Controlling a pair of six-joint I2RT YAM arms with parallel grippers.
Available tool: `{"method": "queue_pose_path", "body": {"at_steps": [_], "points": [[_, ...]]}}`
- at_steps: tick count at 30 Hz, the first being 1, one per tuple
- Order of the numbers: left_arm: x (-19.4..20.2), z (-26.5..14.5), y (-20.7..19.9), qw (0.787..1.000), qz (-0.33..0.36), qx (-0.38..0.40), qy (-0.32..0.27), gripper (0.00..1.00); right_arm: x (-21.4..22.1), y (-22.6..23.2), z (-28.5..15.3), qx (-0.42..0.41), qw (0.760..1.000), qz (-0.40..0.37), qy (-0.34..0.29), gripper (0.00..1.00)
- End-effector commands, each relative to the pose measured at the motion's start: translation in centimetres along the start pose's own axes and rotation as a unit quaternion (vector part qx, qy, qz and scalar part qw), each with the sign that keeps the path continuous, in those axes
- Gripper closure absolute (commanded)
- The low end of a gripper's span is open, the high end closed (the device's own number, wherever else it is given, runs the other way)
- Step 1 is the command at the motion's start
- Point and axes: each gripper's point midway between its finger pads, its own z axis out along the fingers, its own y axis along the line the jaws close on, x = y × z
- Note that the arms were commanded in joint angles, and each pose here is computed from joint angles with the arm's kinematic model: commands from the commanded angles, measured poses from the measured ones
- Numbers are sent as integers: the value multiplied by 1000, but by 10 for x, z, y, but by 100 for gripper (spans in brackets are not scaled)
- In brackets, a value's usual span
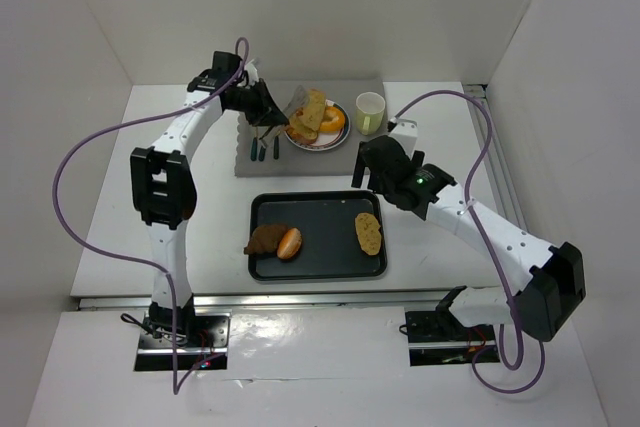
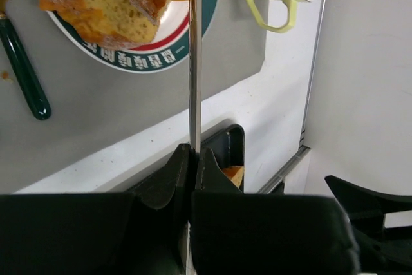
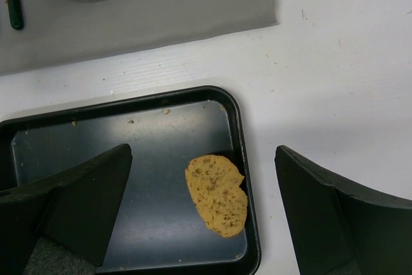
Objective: Place the bread
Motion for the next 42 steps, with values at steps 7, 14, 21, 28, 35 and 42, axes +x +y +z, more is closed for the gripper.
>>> {"method": "queue_pose_path", "body": {"at_steps": [7,14,21,28,35,42], "points": [[-9,4,11,1000,-3,-4,-14,61,-25,8,-6,-12,999,18,-31,1],[-10,-6,6,1000,9,-11,-21,37,-23,10,-9,-20,999,26,-25,1],[-14,-32,-8,998,26,-29,-54,39,-26,12,-14,-29,998,40,-28,1],[-13,-60,-15,993,54,-57,-86,42,-23,9,-17,-33,998,40,-25,1],[-18,-110,3,982,65,-113,-135,42,-21,8,-17,-34,998,45,-25,1],[-19,-166,104,943,37,-278,-181,44,-17,13,-12,-44,998,37,-23,1]]}}
